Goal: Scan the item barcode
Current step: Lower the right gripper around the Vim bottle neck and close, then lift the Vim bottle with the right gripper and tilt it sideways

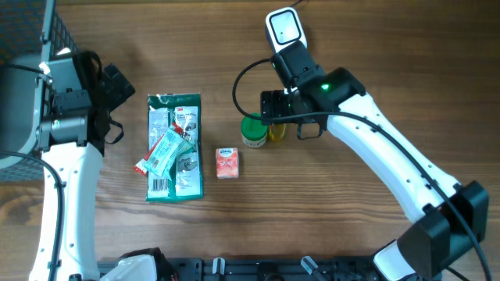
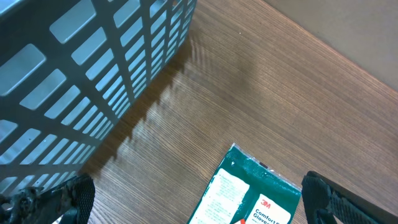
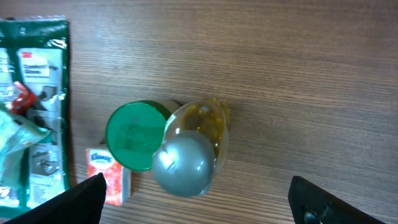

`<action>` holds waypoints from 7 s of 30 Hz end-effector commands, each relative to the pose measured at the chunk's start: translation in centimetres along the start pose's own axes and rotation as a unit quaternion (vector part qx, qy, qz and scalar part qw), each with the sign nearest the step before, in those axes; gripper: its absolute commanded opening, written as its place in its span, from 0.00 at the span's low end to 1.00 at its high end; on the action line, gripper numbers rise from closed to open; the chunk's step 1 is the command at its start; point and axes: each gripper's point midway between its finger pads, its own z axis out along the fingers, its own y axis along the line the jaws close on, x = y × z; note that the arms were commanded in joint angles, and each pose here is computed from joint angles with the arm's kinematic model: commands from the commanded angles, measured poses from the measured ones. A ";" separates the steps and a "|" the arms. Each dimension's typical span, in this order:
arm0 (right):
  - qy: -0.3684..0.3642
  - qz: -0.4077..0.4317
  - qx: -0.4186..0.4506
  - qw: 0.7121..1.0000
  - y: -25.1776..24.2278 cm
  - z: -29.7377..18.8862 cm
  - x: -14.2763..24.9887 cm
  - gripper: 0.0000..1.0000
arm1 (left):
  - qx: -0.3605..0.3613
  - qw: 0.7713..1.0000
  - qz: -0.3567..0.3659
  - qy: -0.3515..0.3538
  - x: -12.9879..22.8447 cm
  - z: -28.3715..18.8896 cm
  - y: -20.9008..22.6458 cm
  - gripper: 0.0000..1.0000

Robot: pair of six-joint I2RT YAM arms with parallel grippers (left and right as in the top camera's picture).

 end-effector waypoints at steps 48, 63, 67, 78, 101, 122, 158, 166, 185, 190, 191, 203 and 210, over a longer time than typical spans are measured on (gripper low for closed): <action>0.008 0.030 0.049 0.998 -5.1 -2.9 1.9 0.35 | -0.002 1.000 0.002 -0.004 -0.3 -0.1 0.1 1.00; 0.051 -0.002 0.038 0.998 -5.9 -2.1 4.1 0.34 | -0.002 1.000 0.002 -0.004 -0.3 -0.1 0.1 1.00; 0.051 -0.020 -0.010 0.998 -4.2 -1.8 3.9 0.34 | -0.002 1.000 0.002 -0.004 -0.3 -0.1 0.1 1.00; 0.051 -0.059 -0.065 0.995 -2.4 -1.4 4.0 0.35 | -0.002 1.000 0.002 -0.004 -0.3 -0.1 0.1 1.00; 0.032 -0.096 -0.071 0.992 -2.6 1.7 4.5 0.86 | -0.002 1.000 0.002 -0.005 -0.3 -0.1 0.1 1.00; 0.007 -0.112 0.000 0.994 -2.1 1.8 4.6 0.84 | -0.002 1.000 0.002 -0.004 -0.3 -0.1 0.1 1.00; 0.047 -0.106 0.019 0.993 -2.4 4.2 5.8 0.64 | -0.002 1.000 0.002 -0.005 -0.3 -0.1 0.1 1.00; 0.053 -0.084 0.022 0.995 -2.6 4.2 6.1 0.43 | -0.002 1.000 0.002 -0.005 -0.3 -0.1 0.1 1.00; 0.009 -0.022 -0.392 0.920 3.9 -13.7 4.3 0.04 | -0.002 1.000 0.002 -0.004 -0.3 -0.1 0.1 1.00; 0.017 -0.033 -0.444 0.895 5.2 -15.1 4.6 0.04 | -0.002 1.000 0.002 -0.004 -0.3 -0.1 0.1 1.00; 0.016 -0.037 -0.455 0.890 5.4 -15.4 4.6 0.04 | -0.002 1.000 0.002 -0.005 -0.3 -0.1 0.1 1.00; 0.008 -0.052 -0.490 0.870 6.3 -16.6 4.3 0.04 | -0.002 1.000 0.002 -0.004 -0.3 -0.1 0.1 1.00; 0.010 -0.051 -0.489 0.871 6.2 -16.5 4.3 0.04 | -0.002 1.000 0.002 -0.004 -0.3 -0.1 0.1 1.00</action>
